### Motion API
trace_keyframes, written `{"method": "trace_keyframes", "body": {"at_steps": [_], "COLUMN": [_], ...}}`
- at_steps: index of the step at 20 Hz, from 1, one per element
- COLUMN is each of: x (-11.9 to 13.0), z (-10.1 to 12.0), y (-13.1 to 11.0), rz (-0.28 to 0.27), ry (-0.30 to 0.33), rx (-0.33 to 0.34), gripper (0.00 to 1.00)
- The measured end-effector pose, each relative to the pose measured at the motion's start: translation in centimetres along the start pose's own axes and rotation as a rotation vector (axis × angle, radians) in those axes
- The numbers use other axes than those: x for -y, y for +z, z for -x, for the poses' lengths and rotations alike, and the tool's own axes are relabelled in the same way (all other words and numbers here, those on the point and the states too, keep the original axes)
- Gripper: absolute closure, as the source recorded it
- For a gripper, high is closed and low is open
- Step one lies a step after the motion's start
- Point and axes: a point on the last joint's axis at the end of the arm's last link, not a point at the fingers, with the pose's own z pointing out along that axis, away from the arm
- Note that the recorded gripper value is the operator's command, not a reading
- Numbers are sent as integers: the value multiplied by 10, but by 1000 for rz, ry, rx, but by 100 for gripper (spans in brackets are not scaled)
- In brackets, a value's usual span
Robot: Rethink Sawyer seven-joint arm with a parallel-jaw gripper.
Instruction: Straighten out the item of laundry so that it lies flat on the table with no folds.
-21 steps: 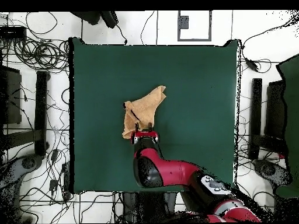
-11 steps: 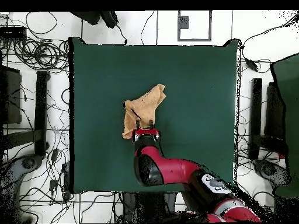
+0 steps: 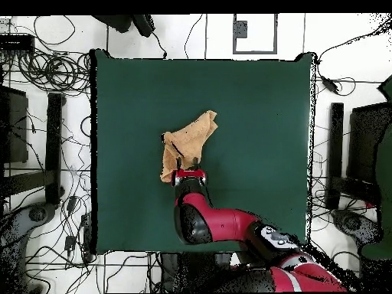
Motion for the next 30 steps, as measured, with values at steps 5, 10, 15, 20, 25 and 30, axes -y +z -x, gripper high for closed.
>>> {"method": "trace_keyframes", "body": {"at_steps": [5,10,15,20,25,30], "x": [-1,-3,-4,-2,0,-1], "z": [-8,-17,-23,-22,-21,-22], "y": [4,6,8,9,8,9], "rz": [5,10,13,11,9,10], "ry": [9,17,23,30,32,33], "rx": [2,-12,-14,10,11,9], "gripper": [0,0,0,100,100,100]}}
